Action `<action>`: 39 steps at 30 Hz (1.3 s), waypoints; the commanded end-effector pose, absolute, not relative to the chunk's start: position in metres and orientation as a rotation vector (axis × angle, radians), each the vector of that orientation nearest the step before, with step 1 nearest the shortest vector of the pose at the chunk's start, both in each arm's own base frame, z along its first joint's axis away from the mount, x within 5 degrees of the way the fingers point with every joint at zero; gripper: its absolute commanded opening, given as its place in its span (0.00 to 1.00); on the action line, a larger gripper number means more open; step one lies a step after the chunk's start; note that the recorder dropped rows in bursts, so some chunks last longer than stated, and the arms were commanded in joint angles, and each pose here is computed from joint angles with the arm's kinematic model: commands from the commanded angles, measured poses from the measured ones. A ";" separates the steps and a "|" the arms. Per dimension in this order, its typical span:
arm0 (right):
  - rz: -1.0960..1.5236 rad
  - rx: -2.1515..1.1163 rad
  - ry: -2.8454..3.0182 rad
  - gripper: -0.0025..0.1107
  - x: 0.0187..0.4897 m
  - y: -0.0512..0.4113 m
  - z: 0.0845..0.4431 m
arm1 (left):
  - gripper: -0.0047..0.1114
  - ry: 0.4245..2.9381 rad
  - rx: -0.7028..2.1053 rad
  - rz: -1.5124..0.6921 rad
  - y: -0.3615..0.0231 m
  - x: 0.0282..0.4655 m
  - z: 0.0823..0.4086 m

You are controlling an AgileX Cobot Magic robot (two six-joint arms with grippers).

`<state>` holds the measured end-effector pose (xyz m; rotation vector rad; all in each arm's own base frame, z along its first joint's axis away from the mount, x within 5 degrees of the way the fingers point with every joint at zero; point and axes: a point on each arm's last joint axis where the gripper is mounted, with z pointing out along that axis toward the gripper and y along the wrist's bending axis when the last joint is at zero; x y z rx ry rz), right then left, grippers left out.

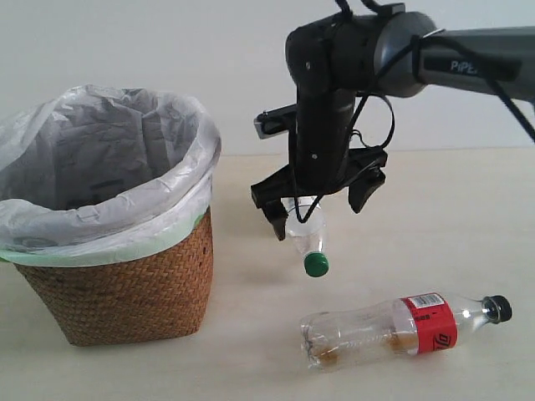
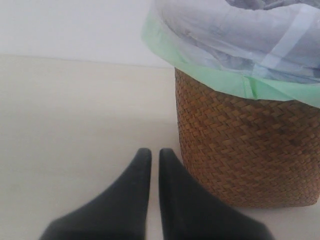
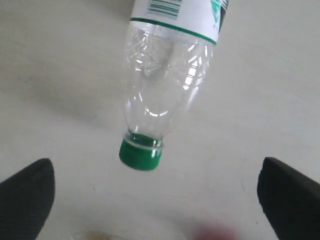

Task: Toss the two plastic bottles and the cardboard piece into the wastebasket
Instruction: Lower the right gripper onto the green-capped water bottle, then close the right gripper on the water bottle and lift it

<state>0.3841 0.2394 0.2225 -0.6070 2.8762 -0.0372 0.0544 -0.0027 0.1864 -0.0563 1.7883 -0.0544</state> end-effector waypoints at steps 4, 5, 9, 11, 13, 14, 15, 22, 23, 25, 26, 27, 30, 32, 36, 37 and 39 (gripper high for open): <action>-0.042 -0.558 2.755 0.92 0.410 0.244 0.188 | 0.09 1.786 -0.066 -0.056 -0.002 0.054 0.186; -0.035 -0.534 2.754 0.92 0.414 0.243 0.182 | 0.09 1.786 -0.066 -0.056 -0.002 0.054 0.186; 0.010 -0.421 2.718 0.86 0.434 0.234 0.161 | 0.09 1.786 -0.066 -0.056 -0.002 0.054 0.186; 0.020 -0.414 2.697 0.76 0.439 0.232 0.154 | 0.09 1.786 -0.066 -0.056 -0.002 0.054 0.186; 0.018 -0.420 2.687 0.66 0.442 0.232 0.148 | 0.09 1.786 -0.066 -0.056 -0.002 0.054 0.186; 0.021 -0.423 2.676 0.62 0.443 0.233 0.145 | 0.09 1.786 -0.066 -0.056 -0.002 0.054 0.186; 0.016 -0.430 2.674 0.60 0.444 0.233 0.140 | 0.09 1.786 -0.066 -0.056 -0.002 0.054 0.186; -0.035 -0.536 2.673 0.17 0.445 0.232 0.129 | 0.09 1.786 -0.066 -0.056 -0.002 0.054 0.186; -0.037 -0.534 2.669 0.16 0.444 0.231 0.134 | 0.09 1.786 -0.066 -0.056 -0.002 0.054 0.186; -0.035 -0.535 2.631 0.16 0.442 0.230 0.159 | 0.09 1.786 -0.066 -0.056 -0.002 0.054 0.186; -0.033 -0.528 2.626 0.16 0.441 0.229 0.166 | 0.09 1.786 -0.066 -0.056 -0.002 0.054 0.186; -0.029 -0.521 2.617 0.16 0.440 0.228 0.174 | 0.09 1.786 -0.066 -0.056 -0.002 0.054 0.186; -0.024 -0.508 2.599 0.16 0.436 0.225 0.196 | 0.09 1.786 -0.066 -0.056 -0.002 0.054 0.186; -0.028 -0.503 2.581 0.16 0.433 0.223 0.212 | 0.09 1.786 -0.066 -0.056 -0.002 0.054 0.186; -0.161 -0.522 2.508 0.16 0.426 0.208 0.252 | 0.09 1.786 -0.066 -0.056 -0.002 0.054 0.186; -0.221 -0.490 2.494 0.16 0.423 0.202 0.263 | 0.09 1.786 -0.066 -0.056 -0.002 0.054 0.186; -0.336 -0.384 2.460 0.16 0.418 0.188 0.286 | 0.09 1.786 -0.066 -0.056 -0.002 0.054 0.186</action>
